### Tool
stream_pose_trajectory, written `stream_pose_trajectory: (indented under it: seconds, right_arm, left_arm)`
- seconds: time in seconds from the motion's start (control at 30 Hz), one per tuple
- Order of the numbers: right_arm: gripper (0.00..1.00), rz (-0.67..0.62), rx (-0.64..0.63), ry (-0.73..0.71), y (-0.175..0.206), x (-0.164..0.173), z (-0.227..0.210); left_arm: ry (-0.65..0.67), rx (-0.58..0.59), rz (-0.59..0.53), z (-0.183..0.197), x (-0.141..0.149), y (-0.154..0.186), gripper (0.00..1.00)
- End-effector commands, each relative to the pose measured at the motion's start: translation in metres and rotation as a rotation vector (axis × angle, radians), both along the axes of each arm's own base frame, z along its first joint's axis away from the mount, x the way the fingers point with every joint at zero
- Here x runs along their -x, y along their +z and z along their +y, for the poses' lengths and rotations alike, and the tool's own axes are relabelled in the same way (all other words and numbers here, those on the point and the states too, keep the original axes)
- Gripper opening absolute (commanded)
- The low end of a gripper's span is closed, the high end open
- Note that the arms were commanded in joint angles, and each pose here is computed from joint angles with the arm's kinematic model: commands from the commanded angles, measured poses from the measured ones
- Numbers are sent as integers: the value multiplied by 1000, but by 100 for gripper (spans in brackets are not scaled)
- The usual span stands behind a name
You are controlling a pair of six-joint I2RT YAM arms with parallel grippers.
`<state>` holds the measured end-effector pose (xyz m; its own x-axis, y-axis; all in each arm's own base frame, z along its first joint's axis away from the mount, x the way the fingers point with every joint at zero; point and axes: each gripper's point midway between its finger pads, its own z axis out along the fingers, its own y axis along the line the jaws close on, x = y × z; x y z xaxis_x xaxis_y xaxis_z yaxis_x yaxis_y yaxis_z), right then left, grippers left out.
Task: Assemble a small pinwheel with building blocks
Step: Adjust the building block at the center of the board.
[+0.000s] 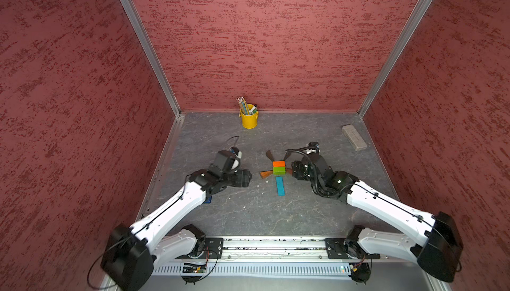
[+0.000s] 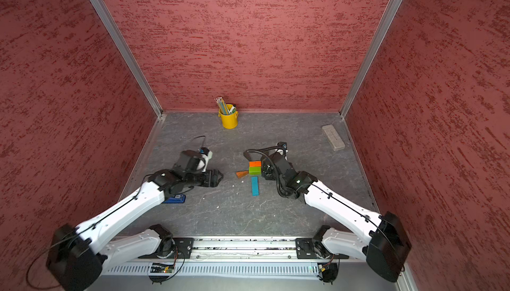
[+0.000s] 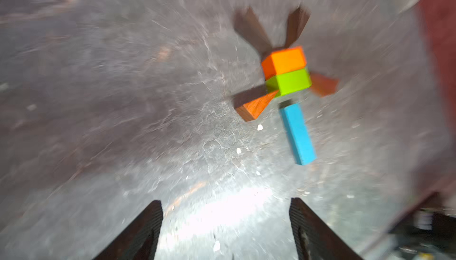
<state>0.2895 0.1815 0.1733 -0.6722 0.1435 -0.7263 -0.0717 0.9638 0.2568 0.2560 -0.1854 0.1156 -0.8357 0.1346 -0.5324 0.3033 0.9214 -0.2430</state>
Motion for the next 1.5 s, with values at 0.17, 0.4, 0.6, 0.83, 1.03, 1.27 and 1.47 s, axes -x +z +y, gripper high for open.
stream_pose_trajectory:
  seconds: [0.17, 0.4, 0.6, 0.83, 1.03, 1.27, 1.47]
  right_arm:
    - [93, -83, 55, 104, -2, -2, -27]
    - [95, -48, 29, 94, -21, 0, -34]
    - [99, -33, 33, 93, -26, 0, -35]
    - [99, -22, 52, 81, -31, 0, -43]
    - [99, -15, 60, 62, -33, -2, -50]
    - [99, -3, 44, 46, -38, 0, -59]
    - [99, 10, 48, 43, -42, 2, -62]
  left_arm:
    - [-82, -228, -167, -19, -38, -29, 80]
    - [-211, -175, -229, -51, -43, -35, 83]
    - [-348, -176, -279, -72, -48, -33, 80]
    - [-450, -205, -250, -82, -45, -47, 73]
    - [-450, -267, -262, -80, -53, -58, 69]
    - [-442, -290, -251, -83, -61, -64, 64]
    - [-454, -303, -240, -85, -63, -69, 60]
